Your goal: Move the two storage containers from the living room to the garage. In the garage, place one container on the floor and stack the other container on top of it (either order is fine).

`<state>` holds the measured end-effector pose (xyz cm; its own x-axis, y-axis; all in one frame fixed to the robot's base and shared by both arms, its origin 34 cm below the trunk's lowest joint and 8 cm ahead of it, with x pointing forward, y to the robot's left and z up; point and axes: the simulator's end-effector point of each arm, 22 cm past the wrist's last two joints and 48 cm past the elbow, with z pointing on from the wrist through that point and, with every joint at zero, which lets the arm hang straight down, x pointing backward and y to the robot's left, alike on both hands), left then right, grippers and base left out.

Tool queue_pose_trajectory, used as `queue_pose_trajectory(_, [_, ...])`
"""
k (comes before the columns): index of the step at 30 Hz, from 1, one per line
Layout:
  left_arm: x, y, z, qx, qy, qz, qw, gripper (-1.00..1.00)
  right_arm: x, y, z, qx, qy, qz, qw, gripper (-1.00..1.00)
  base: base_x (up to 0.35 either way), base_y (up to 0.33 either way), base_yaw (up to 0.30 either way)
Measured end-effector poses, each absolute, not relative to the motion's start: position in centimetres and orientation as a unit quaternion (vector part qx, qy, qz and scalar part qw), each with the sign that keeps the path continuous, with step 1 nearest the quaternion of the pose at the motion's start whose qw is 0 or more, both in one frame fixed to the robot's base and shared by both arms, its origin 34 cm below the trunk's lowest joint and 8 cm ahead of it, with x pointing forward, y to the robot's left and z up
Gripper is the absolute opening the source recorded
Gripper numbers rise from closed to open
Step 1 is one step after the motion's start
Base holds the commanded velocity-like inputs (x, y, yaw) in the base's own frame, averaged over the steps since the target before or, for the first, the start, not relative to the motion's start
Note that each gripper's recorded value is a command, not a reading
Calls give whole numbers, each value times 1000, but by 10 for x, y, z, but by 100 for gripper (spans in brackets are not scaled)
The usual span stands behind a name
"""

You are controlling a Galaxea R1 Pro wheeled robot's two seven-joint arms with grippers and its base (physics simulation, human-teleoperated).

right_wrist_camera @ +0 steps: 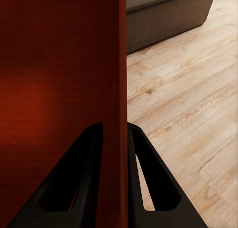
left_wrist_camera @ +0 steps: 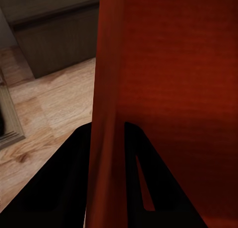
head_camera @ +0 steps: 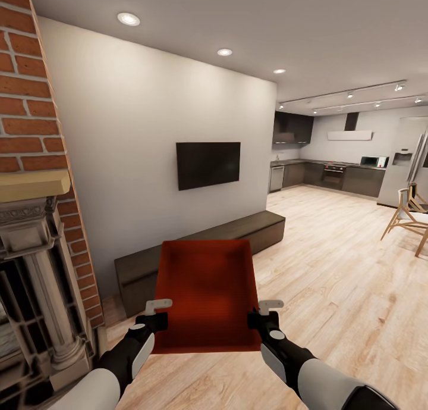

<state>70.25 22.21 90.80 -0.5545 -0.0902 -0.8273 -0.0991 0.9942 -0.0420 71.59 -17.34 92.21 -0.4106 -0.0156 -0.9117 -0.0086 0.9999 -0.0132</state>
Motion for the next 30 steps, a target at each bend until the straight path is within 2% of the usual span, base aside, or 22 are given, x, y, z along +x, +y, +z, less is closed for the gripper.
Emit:
queue_pose_trajectory(10, [702,225,907,-51,883,5,466,-100,714,-171,919,-4,842,-3,540,-100,0,0,-22])
queue_pose_trajectory(30, [702,225,907,-49,883,6,466,-100,713,-171,918,-3,842,-2,540,-100,0,0,-273])
